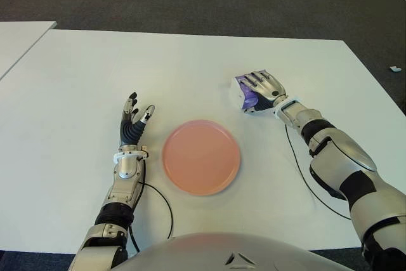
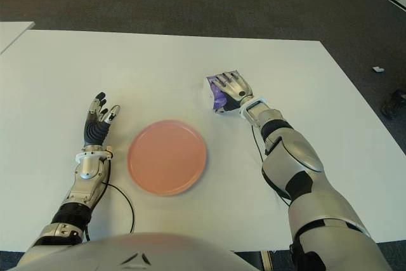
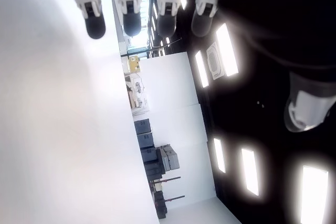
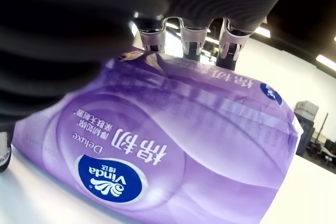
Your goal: Put the tissue paper into the plate.
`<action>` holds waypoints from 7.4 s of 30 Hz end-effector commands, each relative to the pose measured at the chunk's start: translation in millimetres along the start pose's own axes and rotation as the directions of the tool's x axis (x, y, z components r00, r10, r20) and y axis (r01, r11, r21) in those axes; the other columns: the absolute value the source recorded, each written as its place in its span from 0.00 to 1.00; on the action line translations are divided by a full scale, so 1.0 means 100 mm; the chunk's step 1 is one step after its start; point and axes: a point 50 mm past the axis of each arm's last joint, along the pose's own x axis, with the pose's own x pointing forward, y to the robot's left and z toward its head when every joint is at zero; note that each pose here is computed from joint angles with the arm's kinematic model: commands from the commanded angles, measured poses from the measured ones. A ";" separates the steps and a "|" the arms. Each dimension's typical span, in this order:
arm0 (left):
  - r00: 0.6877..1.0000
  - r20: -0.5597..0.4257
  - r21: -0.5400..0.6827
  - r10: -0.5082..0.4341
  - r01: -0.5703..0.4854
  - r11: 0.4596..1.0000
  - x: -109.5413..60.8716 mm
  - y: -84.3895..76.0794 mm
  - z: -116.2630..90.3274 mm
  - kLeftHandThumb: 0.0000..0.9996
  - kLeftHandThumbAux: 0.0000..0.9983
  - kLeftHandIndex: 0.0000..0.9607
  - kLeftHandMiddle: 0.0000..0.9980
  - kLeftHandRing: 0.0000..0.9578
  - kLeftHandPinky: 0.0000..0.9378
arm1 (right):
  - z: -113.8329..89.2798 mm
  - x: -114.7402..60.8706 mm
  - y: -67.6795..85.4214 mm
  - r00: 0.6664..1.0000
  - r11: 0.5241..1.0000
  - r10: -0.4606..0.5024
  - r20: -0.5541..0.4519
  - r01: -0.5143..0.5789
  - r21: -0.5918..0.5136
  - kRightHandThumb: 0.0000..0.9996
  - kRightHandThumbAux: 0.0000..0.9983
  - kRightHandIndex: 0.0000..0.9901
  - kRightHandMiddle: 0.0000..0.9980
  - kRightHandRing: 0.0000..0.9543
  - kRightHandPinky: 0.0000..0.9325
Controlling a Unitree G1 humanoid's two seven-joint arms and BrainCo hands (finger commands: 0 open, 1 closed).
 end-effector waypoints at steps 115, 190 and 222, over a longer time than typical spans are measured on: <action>0.986 -0.167 0.041 -0.018 0.025 0.999 -0.22 0.08 -0.31 0.03 0.43 0.00 0.00 0.00 0.00 | 0.18 0.05 -0.41 0.812 0.673 -0.507 -0.288 0.582 0.457 0.75 0.71 0.44 0.86 0.88 0.85; 0.987 -0.161 0.063 -0.028 0.038 0.997 -0.25 0.03 -0.34 0.00 0.50 0.00 0.00 0.00 0.00 | 1.30 -0.75 -0.65 0.607 0.565 -0.724 0.328 0.248 0.787 0.75 0.71 0.44 0.84 0.88 0.88; 0.990 -0.138 0.084 -0.028 0.040 0.996 -0.21 0.05 -0.33 0.00 0.51 0.00 0.00 0.00 0.00 | 1.30 -0.78 -0.57 0.704 0.809 -0.409 0.580 -0.014 0.588 0.06 0.37 0.00 0.00 0.00 0.00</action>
